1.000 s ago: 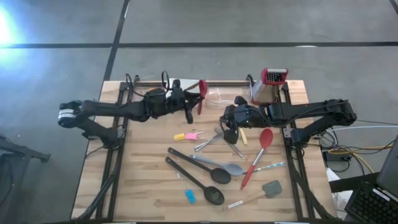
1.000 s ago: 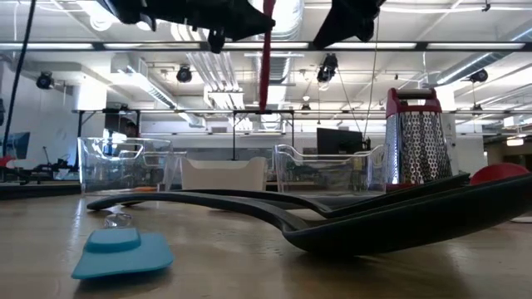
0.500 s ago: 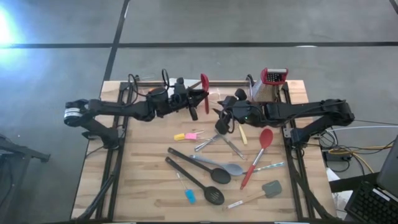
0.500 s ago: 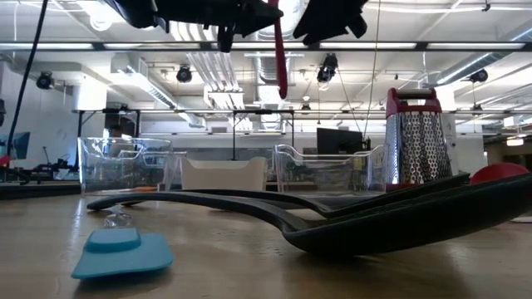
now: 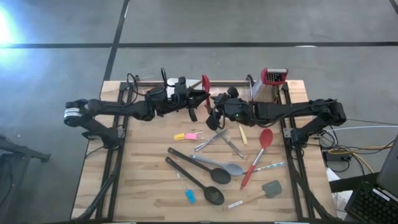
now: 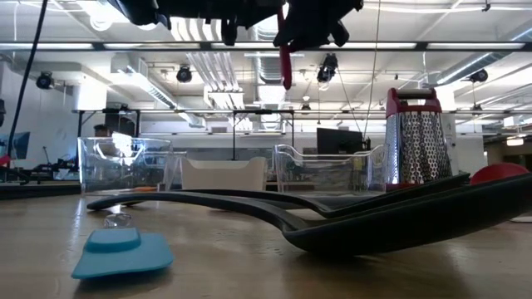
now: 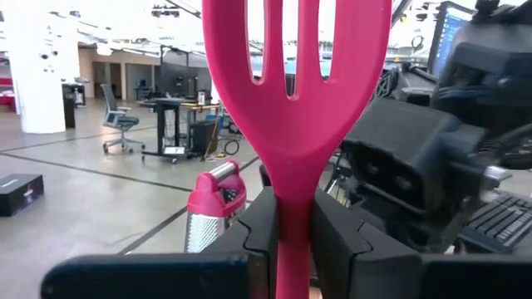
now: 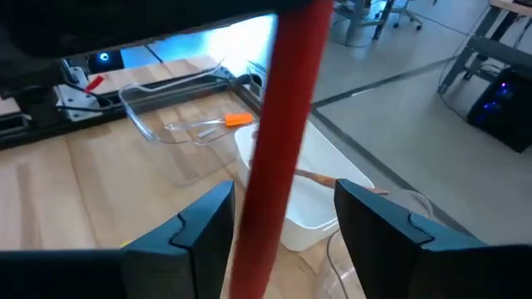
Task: Pick & Place Kitchen Items
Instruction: Put the red slotted spoon into the right transparent bin
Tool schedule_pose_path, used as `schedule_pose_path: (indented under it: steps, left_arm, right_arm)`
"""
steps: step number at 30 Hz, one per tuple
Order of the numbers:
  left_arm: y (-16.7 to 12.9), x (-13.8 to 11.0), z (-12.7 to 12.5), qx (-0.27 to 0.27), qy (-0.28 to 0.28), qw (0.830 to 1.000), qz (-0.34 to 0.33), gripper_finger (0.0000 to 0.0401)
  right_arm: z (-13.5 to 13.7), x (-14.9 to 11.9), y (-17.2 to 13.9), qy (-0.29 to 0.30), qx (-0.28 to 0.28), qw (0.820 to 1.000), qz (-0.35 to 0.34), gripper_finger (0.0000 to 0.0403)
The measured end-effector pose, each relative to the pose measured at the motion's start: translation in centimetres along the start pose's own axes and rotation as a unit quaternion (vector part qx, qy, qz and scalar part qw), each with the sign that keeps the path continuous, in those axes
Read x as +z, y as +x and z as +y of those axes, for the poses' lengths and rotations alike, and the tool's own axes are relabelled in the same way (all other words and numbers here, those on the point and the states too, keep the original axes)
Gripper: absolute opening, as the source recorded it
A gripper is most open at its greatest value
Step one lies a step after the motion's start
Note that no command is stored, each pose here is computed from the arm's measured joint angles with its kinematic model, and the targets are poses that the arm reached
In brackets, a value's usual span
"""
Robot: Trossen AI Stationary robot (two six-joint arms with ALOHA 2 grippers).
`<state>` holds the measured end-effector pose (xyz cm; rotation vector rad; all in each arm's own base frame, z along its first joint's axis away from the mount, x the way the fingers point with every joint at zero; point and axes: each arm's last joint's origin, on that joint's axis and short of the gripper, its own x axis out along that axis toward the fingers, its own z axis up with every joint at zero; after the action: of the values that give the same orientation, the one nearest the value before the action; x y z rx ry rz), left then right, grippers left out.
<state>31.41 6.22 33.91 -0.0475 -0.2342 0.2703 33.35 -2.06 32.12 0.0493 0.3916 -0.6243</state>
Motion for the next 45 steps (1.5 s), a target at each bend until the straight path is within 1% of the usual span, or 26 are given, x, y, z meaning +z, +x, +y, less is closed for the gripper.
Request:
schedule_pose_path:
  steps: [2, 4, 6, 10, 14, 19, 23, 26, 28, 31, 34, 36, 39, 42, 45]
  left_arm:
    - [0.0, 0.1, 0.0, 0.000, 0.000, 1.000, -0.002, 0.0047]
    - [0.0, 0.1, 0.0, 0.000, -0.001, 1.000, -0.002, 0.0047]
    - [0.0, 0.1, 0.0, -0.001, -0.002, 1.000, -0.002, 0.0047]
    - [0.0, 0.1, 0.0, -0.001, 0.001, 1.000, -0.003, 0.0047]
    - [0.0, 0.1, 0.0, -0.002, 0.001, 1.000, -0.003, 0.0047]
    - [0.0, 0.4, 0.0, -0.006, -0.004, 1.000, -0.010, 0.0051]
    - [-0.1, 0.3, -0.1, -0.015, -0.007, 1.000, -0.004, 0.0099]
    - [-0.1, 0.1, -0.1, -0.015, -0.005, 1.000, 0.007, 0.0135]
    - [-0.1, 0.2, -0.1, -0.013, -0.004, 1.000, 0.008, 0.0152]
    - [-0.3, 0.2, 0.1, -0.005, 0.012, 1.000, 0.019, 0.0169]
    - [-0.8, 0.5, 0.5, 0.024, 0.035, 0.998, 0.036, 0.0178]
    - [-1.2, 0.9, 0.7, 0.051, 0.054, 0.996, 0.047, 0.0179]
    - [-2.0, 1.5, 1.0, 0.094, 0.086, 0.990, 0.063, 0.0178]
    - [-2.6, 2.1, 1.2, 0.128, 0.104, 0.984, 0.069, 0.0178]
    - [-3.2, 2.7, 1.3, 0.148, 0.112, 0.980, 0.068, 0.0178]
  right_arm:
    - [-0.1, 0.0, 0.1, 0.009, 0.000, 1.000, -0.001, 0.0193]
    - [-0.1, 0.1, 0.0, 0.011, 0.001, 1.000, -0.003, 0.0170]
    - [-0.1, 0.2, -0.1, 0.011, 0.003, 1.000, -0.005, 0.0134]
    - [-0.1, 0.2, 0.0, 0.003, 0.010, 1.000, -0.005, 0.0043]
    - [-0.2, 0.3, 0.0, -0.003, 0.010, 1.000, -0.006, 0.0044]
    - [-0.7, 0.8, -0.8, -0.011, 0.015, 1.000, -0.014, 0.0044]
    - [-1.5, 1.4, -2.1, -0.020, 0.014, 1.000, -0.018, 0.0044]
    - [-2.5, 1.8, -3.5, -0.021, -0.003, 1.000, -0.016, 0.0043]
    - [-3.2, 1.8, -4.4, -0.021, -0.015, 1.000, -0.008, 0.0043]
    - [-4.3, 1.9, -5.9, -0.018, -0.022, 1.000, 0.006, 0.0043]
    - [-6.1, 1.7, -7.2, -0.009, -0.040, 0.999, 0.029, 0.0043]
    - [-7.4, 1.6, -7.6, 0.008, -0.059, 0.997, 0.046, 0.0043]
    - [-9.4, 1.9, -7.9, 0.017, -0.076, 0.993, 0.086, 0.0043]
    - [-11.1, 2.5, -7.3, 0.029, -0.083, 0.988, 0.129, 0.0043]
    - [-12.2, 3.2, -5.8, 0.027, -0.066, 0.982, 0.175, 0.0043]
